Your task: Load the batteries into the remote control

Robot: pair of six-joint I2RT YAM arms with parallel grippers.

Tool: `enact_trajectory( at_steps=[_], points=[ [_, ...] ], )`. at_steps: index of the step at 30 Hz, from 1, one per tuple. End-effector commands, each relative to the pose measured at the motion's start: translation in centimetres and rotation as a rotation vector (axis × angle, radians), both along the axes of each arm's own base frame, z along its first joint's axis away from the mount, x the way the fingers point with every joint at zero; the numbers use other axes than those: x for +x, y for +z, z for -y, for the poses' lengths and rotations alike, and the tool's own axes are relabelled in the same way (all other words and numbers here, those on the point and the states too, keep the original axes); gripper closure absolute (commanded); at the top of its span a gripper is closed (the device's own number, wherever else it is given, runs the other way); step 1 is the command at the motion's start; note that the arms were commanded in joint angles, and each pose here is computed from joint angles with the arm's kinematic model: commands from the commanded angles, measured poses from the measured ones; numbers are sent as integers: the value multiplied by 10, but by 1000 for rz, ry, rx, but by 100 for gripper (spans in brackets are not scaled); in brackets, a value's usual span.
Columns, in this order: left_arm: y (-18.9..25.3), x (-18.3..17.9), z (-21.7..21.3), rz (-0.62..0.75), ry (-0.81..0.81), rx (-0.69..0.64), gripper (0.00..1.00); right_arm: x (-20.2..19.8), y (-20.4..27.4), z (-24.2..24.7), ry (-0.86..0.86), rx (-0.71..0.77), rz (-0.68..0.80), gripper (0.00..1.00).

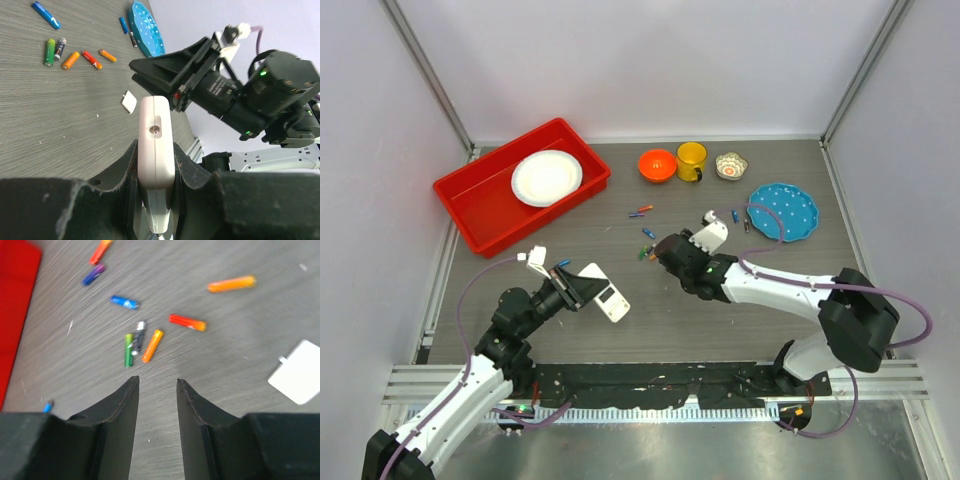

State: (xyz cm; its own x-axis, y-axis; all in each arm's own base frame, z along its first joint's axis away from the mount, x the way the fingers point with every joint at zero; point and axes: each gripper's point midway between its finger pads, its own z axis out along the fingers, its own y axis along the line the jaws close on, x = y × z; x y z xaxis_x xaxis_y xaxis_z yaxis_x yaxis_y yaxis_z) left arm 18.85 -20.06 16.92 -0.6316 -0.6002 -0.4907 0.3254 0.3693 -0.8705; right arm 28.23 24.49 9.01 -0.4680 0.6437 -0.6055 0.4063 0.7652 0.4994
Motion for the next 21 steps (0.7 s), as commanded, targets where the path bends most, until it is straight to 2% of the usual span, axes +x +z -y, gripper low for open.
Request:
enact_trajectory(
  at_steps=[1,3,8,12,15,16,17,18,21],
  points=[
    [17,2,0,45,5,-19,100,14,30,-17,432,-249,146,58],
    [16,2,1,42,2,-18,100,12,25,-23,538,-279,138,58],
    [14,-1,0,35,-1,-15,100,14,8,-15,710,-505,103,57],
    [10,-2,-3,31,10,-8,100,11,3,-33,868,-536,95,55],
    [7,-3,-5,24,17,-5,100,14,8,-50,941,-524,119,43],
    [6,-3,-5,21,16,-5,100,17,5,-52,949,-537,113,28],
    [6,-3,-5,20,16,-3,100,21,4,-52,953,-544,109,17],
    [8,-4,-5,22,14,-4,100,27,9,-54,965,-554,119,13],
    [7,-5,-4,19,10,3,100,38,4,-54,1002,-573,97,13]
  ],
)
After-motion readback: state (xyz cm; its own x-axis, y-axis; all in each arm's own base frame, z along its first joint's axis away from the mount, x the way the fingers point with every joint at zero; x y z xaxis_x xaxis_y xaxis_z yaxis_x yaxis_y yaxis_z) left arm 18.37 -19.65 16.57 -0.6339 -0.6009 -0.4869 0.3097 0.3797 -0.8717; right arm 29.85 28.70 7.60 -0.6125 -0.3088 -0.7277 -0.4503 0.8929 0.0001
